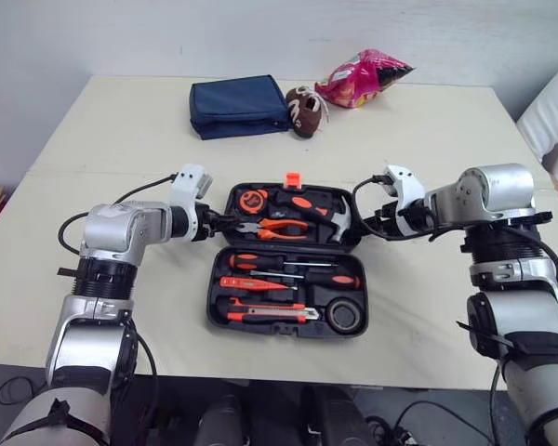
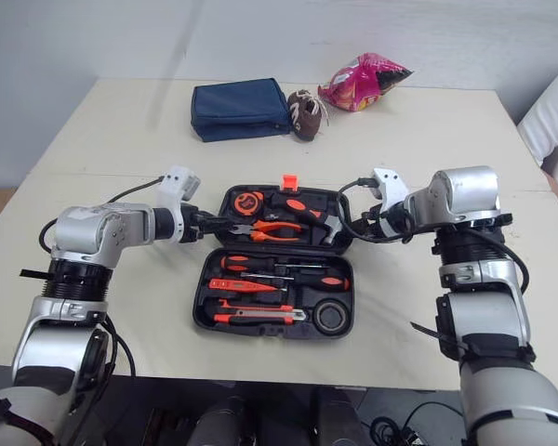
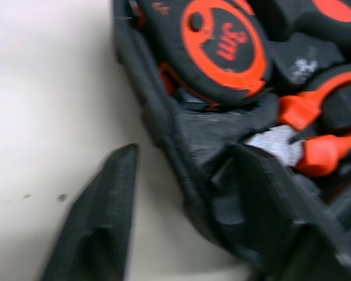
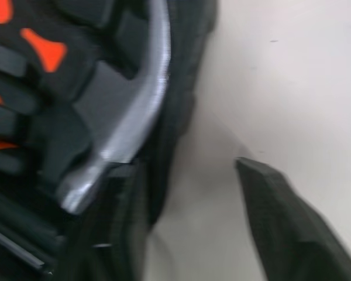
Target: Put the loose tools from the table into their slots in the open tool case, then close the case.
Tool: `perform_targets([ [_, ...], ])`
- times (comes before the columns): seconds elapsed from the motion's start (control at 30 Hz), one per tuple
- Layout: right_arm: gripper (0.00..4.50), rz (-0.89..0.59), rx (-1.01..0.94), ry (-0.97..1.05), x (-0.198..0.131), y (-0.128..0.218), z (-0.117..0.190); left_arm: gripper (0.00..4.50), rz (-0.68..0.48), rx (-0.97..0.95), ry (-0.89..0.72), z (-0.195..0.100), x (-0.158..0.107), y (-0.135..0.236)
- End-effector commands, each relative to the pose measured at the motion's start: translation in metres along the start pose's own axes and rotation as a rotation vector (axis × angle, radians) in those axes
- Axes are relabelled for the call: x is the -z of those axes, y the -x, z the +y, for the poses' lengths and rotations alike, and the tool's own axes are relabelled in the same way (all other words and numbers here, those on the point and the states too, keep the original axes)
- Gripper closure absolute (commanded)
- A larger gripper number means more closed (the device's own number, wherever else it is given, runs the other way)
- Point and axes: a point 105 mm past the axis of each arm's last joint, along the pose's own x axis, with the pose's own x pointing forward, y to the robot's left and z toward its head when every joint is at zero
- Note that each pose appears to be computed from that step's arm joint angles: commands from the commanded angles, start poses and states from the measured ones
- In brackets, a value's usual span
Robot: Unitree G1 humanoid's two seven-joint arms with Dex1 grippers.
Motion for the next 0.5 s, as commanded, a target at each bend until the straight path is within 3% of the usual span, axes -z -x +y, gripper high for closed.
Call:
perform_targets([
  [0.03,4.2,-0.055,0.003,-0.061,-0.004,-0.003,-0.005,3.89,-0.017,0.016,-0.005,-0.005,-0.001,0.0],
  [0.07,4.5,-0.074,-0.003,-0.063,-0.006,-0.003,-0.004,4.32,-0.028,0.022,-0.007,-0.006,-0.002,0.0],
  [0.1,4.5,-0.116,-0.023,-0.042,-0.011,-0.001,-0.001,4.44,-0.044,0.026,-0.011,-0.007,-0.003,0.001],
  [0.27,4.5,-0.359,-0.147,0.12,-0.033,0.013,0.023,4.44,-0.15,0.029,-0.064,-0.009,-0.01,0.008],
  [0.37,4.5,-0.547,-0.175,0.374,-0.036,0.032,0.038,4.44,-0.293,0.054,-0.16,-0.015,-0.019,0.019],
  [0.5,4.5,-0.711,0.031,0.669,-0.032,0.043,0.022,4.44,-0.484,-0.06,-0.392,-0.002,-0.026,0.036],
])
